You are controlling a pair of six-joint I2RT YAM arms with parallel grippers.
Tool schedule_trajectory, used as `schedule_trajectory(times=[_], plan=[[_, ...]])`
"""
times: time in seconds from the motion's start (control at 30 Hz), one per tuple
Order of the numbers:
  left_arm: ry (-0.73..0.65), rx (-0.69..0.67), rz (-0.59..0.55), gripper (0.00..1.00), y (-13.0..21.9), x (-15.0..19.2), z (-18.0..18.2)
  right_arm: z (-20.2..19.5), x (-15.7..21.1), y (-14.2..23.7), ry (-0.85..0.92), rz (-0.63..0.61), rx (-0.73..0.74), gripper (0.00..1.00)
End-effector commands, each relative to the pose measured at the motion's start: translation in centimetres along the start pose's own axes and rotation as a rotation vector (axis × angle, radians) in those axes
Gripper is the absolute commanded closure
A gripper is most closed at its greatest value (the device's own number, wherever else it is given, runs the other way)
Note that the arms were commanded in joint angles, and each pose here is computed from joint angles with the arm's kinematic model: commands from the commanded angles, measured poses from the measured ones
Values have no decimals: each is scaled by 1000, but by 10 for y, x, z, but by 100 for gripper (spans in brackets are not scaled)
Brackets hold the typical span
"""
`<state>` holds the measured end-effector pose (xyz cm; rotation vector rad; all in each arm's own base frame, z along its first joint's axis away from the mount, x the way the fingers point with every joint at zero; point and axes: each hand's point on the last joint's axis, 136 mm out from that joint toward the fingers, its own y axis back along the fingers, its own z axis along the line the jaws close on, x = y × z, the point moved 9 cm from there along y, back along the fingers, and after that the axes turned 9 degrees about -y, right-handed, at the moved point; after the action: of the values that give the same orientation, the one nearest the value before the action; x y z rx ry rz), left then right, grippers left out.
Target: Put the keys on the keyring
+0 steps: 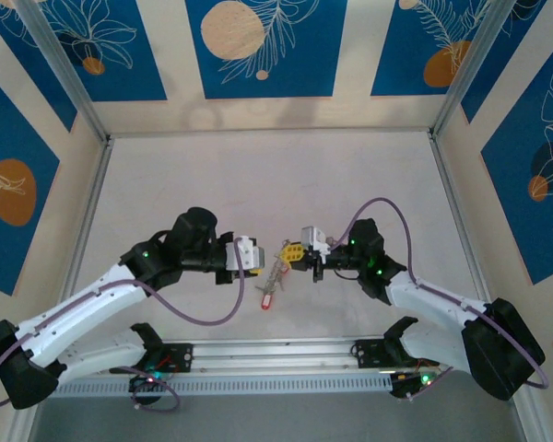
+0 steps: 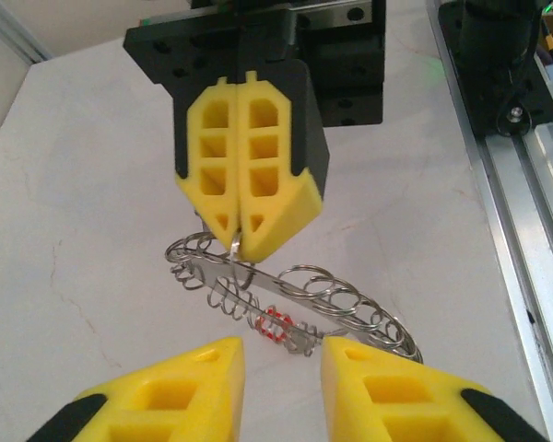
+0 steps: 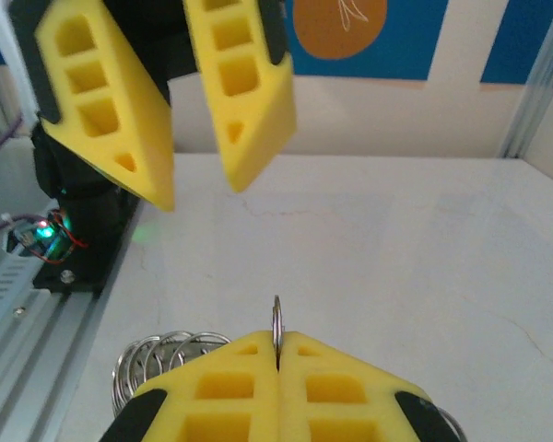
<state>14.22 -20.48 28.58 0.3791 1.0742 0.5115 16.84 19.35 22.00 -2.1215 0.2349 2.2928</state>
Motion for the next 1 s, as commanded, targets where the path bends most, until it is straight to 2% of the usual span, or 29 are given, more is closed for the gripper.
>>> schedule_trajectory(times=[0.0,0.07,0.17,0.43,0.6,0.77,0.97], plan=[[40,-9,-64,69,-3,-2,3,9,-27,6,103,-130,-61,100],[99,-29,-88,68,-8,-5,9,10,-29,7,118,-151,-68,100],[131,30,-129,68,-13,-11,11,10,-30,8,130,-192,-59,100],[104,-27,-192,68,-11,-15,13,15,-29,6,137,-190,-111,100],[103,-8,-198,71,-11,-16,12,15,-29,4,143,-187,-120,100],[108,5,-174,78,-14,-12,11,17,-33,2,154,-186,-137,100],[108,28,-180,77,-16,-11,9,19,-33,0,159,-190,-132,100]])
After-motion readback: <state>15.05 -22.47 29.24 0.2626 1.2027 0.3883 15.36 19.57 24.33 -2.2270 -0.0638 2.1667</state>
